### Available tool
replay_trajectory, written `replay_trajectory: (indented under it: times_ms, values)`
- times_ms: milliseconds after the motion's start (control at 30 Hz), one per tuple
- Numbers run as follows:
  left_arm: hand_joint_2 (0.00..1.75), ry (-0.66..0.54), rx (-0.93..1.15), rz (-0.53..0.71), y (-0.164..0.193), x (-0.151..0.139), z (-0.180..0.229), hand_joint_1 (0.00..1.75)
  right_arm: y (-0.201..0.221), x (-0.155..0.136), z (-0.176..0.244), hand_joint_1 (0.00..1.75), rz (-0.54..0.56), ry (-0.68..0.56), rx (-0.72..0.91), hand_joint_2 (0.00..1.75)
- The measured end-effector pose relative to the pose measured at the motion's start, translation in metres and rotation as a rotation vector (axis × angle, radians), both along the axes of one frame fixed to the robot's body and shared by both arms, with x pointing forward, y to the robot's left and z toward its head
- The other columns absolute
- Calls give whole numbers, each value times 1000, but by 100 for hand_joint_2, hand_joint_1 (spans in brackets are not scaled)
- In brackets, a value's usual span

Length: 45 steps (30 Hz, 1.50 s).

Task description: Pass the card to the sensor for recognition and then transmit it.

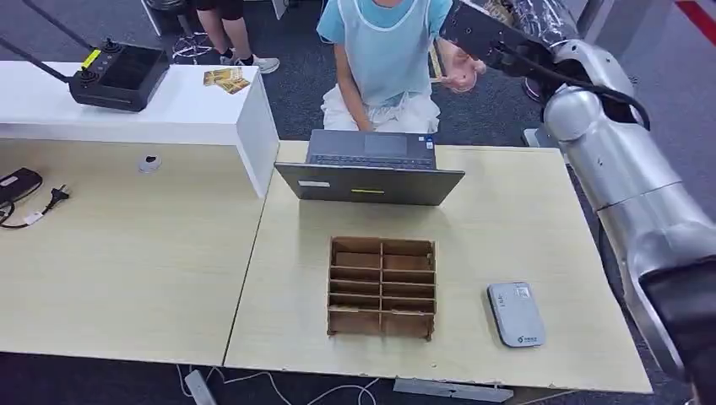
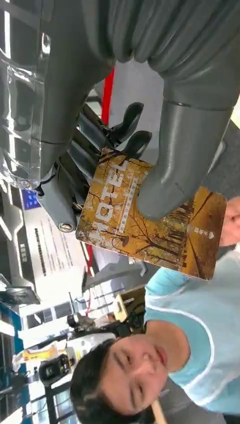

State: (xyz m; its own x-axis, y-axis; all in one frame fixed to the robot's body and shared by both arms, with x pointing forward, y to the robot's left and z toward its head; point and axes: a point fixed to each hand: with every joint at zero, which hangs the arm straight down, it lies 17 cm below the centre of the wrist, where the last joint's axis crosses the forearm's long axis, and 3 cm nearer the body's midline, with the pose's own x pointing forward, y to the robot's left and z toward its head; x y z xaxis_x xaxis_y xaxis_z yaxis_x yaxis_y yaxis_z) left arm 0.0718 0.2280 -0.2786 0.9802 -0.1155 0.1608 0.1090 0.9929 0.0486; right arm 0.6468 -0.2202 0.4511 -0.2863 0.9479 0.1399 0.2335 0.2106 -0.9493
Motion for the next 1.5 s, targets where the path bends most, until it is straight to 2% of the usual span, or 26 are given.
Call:
replay_trajectory:
  times_ms: [300,633,667,700,733,767,1267,1500]
  values:
    - [0,5,4,-25,0,1,0,0,-9,18,-20,175,-120,-9,-136,175]
    - [0,5,4,-32,0,1,0,0,-14,25,-39,175,-170,2,-214,175]
    - [0,5,4,-32,0,1,0,0,-14,25,-40,127,-171,0,-218,175]
    - [0,5,4,-33,0,1,0,0,-13,26,-40,47,-172,-3,-220,175]
    - [0,5,4,-33,0,1,0,0,-13,26,-40,47,-173,-5,-225,175]
    - [0,5,4,-33,0,1,0,0,-12,26,-41,0,-173,-4,-229,175]
    - [0,5,3,-31,-1,1,0,0,-5,26,-38,0,-169,-41,-245,175]
    - [0,5,5,-33,-1,1,0,0,-19,25,-27,0,-241,-111,-272,175]
